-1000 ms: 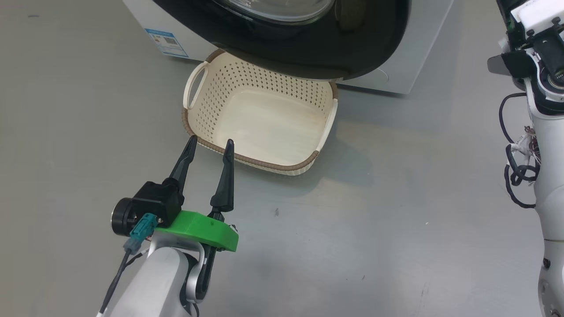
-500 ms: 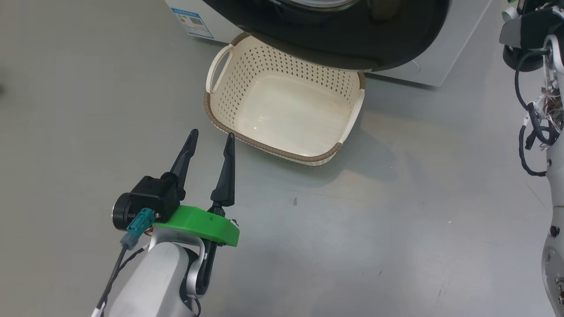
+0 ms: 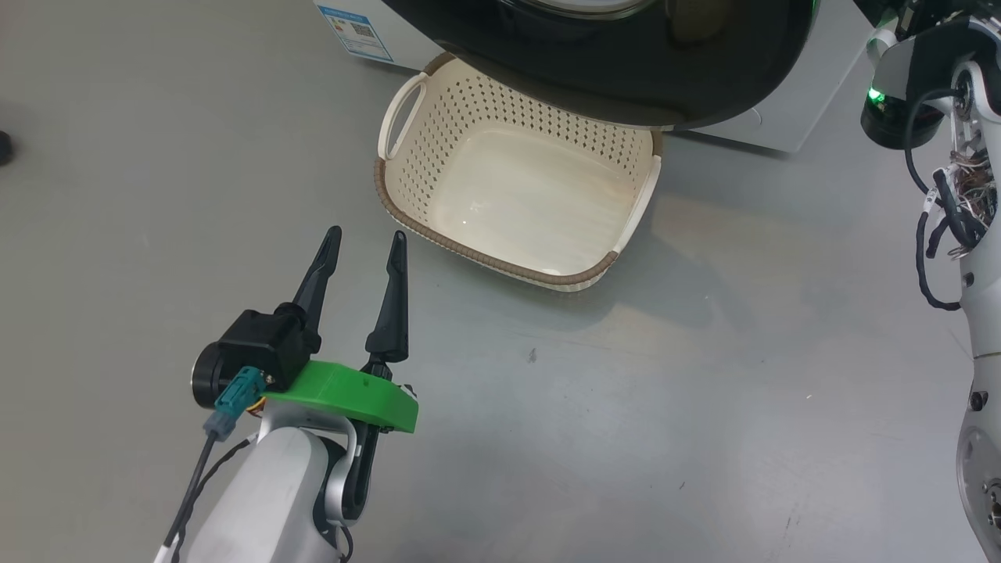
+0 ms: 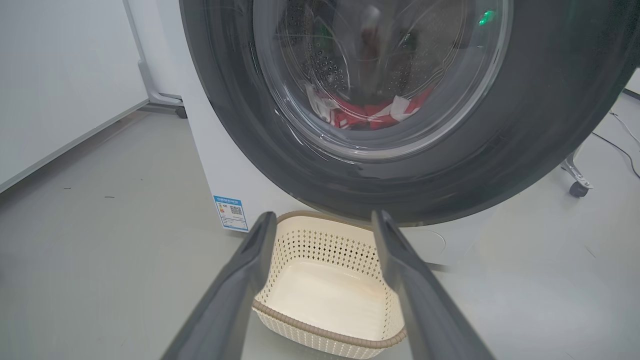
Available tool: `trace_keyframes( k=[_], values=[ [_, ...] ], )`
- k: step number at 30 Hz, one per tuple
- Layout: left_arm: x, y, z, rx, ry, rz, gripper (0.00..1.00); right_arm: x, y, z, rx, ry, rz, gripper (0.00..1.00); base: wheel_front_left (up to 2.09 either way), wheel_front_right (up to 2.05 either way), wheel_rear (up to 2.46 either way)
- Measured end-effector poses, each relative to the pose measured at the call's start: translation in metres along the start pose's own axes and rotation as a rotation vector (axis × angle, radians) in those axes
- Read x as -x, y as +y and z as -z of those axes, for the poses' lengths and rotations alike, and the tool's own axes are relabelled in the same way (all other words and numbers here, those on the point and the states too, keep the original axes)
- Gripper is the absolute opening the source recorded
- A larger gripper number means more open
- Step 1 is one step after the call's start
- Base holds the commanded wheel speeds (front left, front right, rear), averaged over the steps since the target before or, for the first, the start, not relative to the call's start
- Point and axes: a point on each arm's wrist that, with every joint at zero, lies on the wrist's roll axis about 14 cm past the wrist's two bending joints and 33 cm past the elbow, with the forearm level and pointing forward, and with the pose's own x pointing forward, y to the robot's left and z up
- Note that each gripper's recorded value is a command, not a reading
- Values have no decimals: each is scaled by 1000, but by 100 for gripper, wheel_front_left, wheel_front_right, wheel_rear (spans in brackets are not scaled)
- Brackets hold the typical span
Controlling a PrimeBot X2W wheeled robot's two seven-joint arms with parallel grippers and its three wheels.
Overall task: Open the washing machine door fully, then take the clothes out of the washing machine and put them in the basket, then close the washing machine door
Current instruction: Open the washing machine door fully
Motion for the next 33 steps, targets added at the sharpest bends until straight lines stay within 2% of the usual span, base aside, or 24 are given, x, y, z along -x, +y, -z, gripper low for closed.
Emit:
trace_keyframes(
  k=[8,23,33],
  values=[
    [1,-1,-1,0,-3,3,100,-1,-3,10,-82,60,-1,0,0,0,0],
    [11,-11,-20,0,-50,35,100,11,-15,70,-165,236,74,0,0,0,0],
    [15,-16,-27,4,-71,51,100,15,-9,92,-167,306,84,0,0,0,0]
  ],
)
